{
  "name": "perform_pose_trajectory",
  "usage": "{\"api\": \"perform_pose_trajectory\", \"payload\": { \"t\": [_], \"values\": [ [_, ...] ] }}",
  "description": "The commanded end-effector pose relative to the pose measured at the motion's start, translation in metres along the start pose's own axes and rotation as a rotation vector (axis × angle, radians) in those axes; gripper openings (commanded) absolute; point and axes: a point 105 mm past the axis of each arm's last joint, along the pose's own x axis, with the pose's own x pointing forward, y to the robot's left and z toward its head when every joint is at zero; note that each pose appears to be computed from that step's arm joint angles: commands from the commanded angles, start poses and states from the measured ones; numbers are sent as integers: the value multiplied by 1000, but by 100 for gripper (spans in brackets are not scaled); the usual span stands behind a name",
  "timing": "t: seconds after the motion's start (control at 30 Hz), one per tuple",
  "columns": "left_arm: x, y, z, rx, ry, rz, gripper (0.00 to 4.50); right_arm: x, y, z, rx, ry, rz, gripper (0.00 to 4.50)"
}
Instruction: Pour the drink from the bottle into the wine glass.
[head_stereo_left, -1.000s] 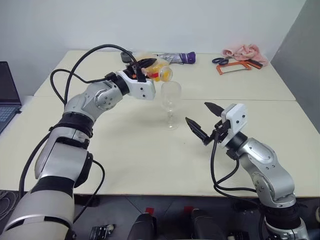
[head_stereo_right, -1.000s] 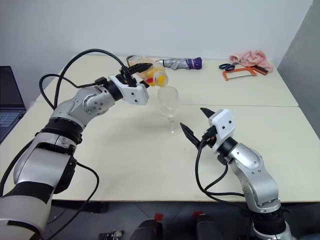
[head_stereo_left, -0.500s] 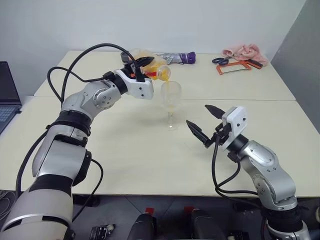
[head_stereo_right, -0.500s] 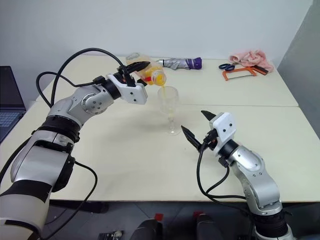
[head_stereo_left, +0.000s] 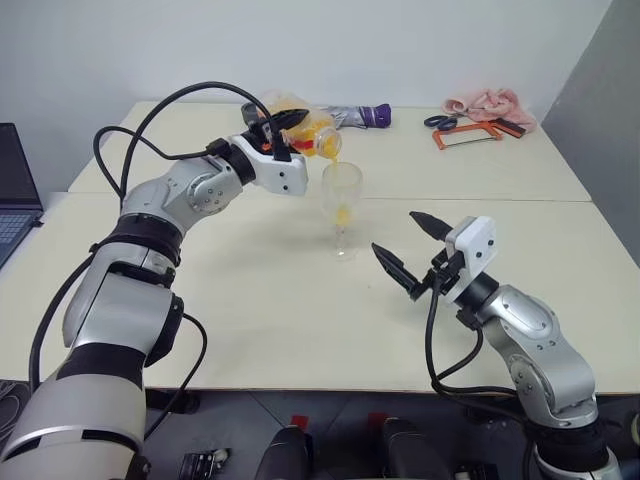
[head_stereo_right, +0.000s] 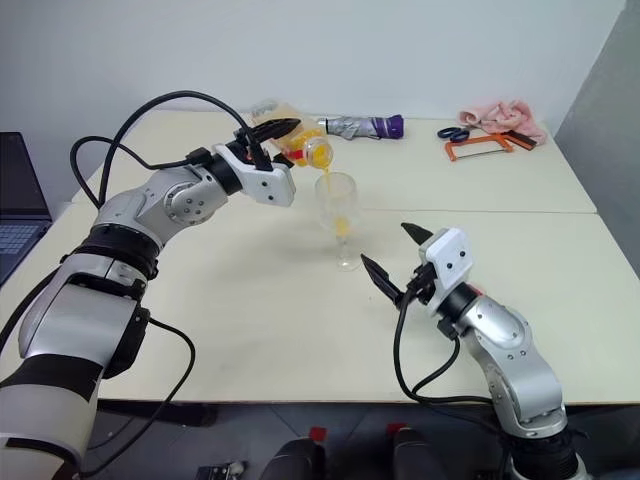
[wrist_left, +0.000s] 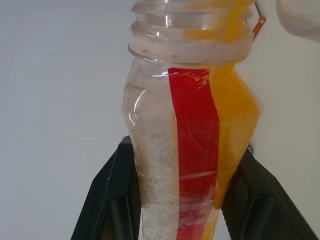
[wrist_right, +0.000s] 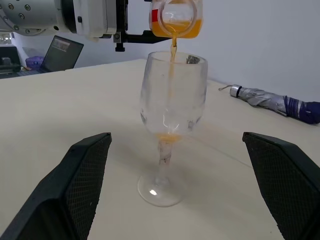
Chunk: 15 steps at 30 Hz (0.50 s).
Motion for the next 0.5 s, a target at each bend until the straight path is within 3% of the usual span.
{"api": "perform_pose_trajectory", "payload": {
  "t": [0.03, 0.5],
  "values": [
    [3, 27, 1, 51, -17, 68, 168, -2, 4, 14, -21, -49, 13, 450],
    [4, 30, 2, 79, -23, 68, 168, -3, 5, 12, -15, -60, 7, 450]
  ]
}}
